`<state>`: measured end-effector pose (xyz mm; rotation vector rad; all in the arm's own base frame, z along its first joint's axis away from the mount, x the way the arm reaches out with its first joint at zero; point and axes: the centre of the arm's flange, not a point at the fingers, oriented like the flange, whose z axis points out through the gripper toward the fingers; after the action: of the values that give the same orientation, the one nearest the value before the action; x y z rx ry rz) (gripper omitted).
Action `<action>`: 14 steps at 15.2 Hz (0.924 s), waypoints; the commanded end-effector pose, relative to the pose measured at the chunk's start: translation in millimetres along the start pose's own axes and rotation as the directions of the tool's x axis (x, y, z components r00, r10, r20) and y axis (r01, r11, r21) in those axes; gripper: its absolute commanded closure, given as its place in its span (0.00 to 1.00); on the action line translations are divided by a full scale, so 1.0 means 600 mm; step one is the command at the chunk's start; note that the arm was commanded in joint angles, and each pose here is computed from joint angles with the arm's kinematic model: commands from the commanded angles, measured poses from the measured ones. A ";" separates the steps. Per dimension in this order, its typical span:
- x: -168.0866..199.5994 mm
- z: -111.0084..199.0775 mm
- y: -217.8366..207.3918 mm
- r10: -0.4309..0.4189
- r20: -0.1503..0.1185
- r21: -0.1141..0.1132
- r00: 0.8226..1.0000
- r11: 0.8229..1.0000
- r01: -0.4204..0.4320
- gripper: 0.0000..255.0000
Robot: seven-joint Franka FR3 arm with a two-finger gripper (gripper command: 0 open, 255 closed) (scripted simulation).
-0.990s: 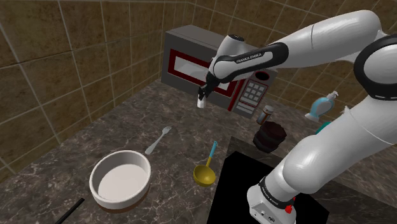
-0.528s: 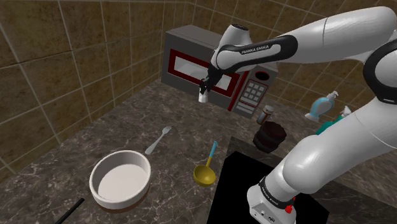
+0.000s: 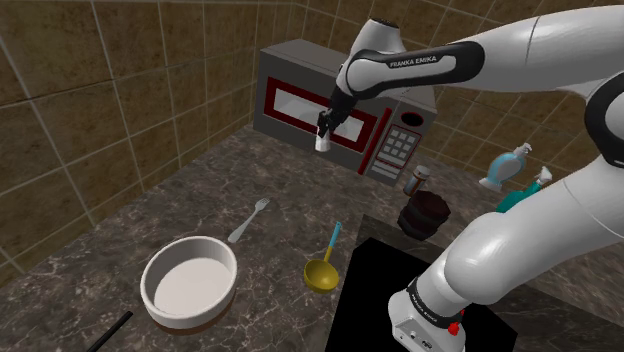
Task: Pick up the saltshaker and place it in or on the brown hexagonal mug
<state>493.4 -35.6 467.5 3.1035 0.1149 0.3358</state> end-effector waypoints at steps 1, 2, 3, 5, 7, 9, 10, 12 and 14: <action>0.004 -0.017 0.000 0.000 0.000 0.000 1.000 1.000 0.000 1.00; 0.006 -0.026 0.000 0.000 0.000 0.000 1.000 1.000 0.000 1.00; 0.008 -0.034 0.000 0.000 0.000 0.000 1.000 1.000 0.000 1.00; 0.011 -0.052 0.001 0.000 0.000 0.000 1.000 1.000 0.000 1.00; 0.015 -0.069 0.001 0.000 0.000 0.000 1.000 1.000 0.000 1.00; 0.019 -0.086 0.002 0.000 0.000 0.000 1.000 1.000 0.000 1.00; 0.021 -0.095 0.002 0.000 0.000 0.000 1.000 1.000 0.000 1.00; 0.001 -0.103 0.010 0.000 0.000 0.000 1.000 1.000 0.000 1.00; -0.038 -0.112 0.026 0.000 0.000 0.000 1.000 1.000 0.000 1.00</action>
<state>468.6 -48.4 527.6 3.1031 0.1145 0.3352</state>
